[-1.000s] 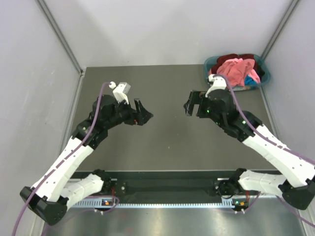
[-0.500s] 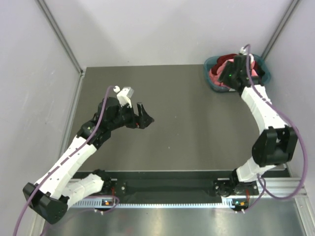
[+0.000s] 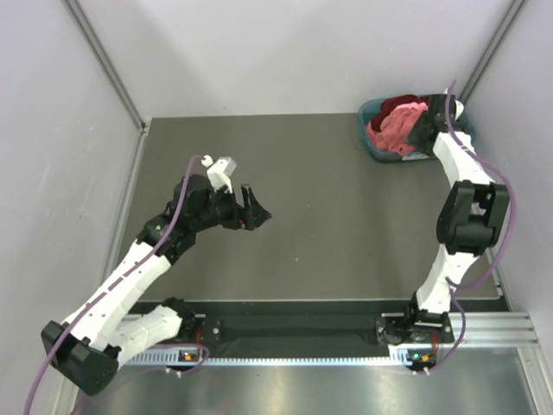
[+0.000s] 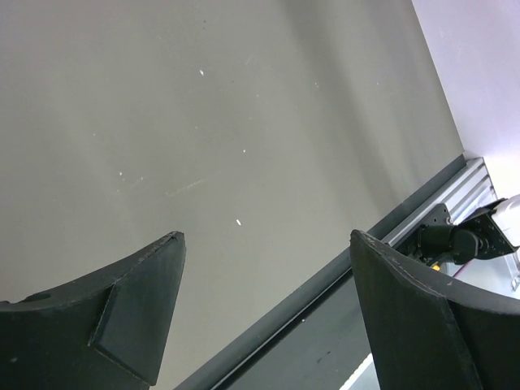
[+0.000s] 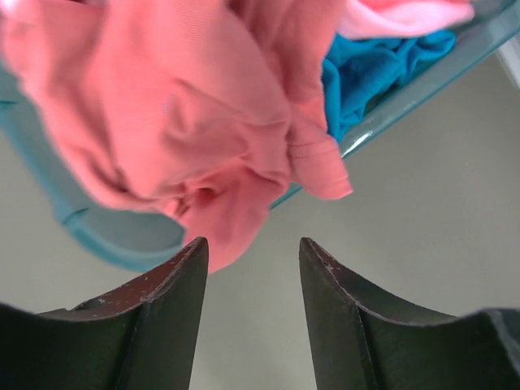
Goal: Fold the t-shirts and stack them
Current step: Grab the tshirt from the pile, then move the tshirt to the center of the board
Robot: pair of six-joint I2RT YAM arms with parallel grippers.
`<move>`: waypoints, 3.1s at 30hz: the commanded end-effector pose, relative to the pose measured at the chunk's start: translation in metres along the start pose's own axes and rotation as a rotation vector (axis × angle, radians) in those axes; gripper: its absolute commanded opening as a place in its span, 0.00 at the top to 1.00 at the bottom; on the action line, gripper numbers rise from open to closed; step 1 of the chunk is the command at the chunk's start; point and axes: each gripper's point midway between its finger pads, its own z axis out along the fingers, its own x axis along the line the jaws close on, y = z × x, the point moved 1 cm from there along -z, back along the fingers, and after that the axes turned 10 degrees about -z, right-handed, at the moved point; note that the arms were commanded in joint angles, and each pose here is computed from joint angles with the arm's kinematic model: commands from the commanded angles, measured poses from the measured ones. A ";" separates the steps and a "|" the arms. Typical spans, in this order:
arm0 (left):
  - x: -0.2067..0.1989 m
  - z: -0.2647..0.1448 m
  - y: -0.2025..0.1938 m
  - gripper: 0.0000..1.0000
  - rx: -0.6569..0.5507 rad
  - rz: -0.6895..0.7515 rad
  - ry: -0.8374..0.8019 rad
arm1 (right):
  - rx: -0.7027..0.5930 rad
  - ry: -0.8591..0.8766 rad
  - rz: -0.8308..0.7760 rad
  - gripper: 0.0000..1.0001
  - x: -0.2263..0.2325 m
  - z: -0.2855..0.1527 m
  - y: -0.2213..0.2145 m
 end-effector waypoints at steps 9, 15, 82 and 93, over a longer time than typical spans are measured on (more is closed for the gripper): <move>-0.005 0.009 0.014 0.16 -0.037 0.019 -0.013 | -0.056 0.109 0.006 0.71 0.017 0.020 0.025; -0.011 0.006 0.019 0.19 -0.058 0.010 -0.037 | -0.200 0.219 -0.026 1.00 0.035 -0.045 0.088; 0.099 0.109 -0.025 0.44 0.150 -0.402 0.121 | 0.124 0.361 -0.544 0.45 0.249 -0.012 -0.161; 0.092 0.081 -0.018 0.44 0.109 -0.398 0.108 | 0.038 0.426 -0.557 0.80 0.305 -0.039 -0.136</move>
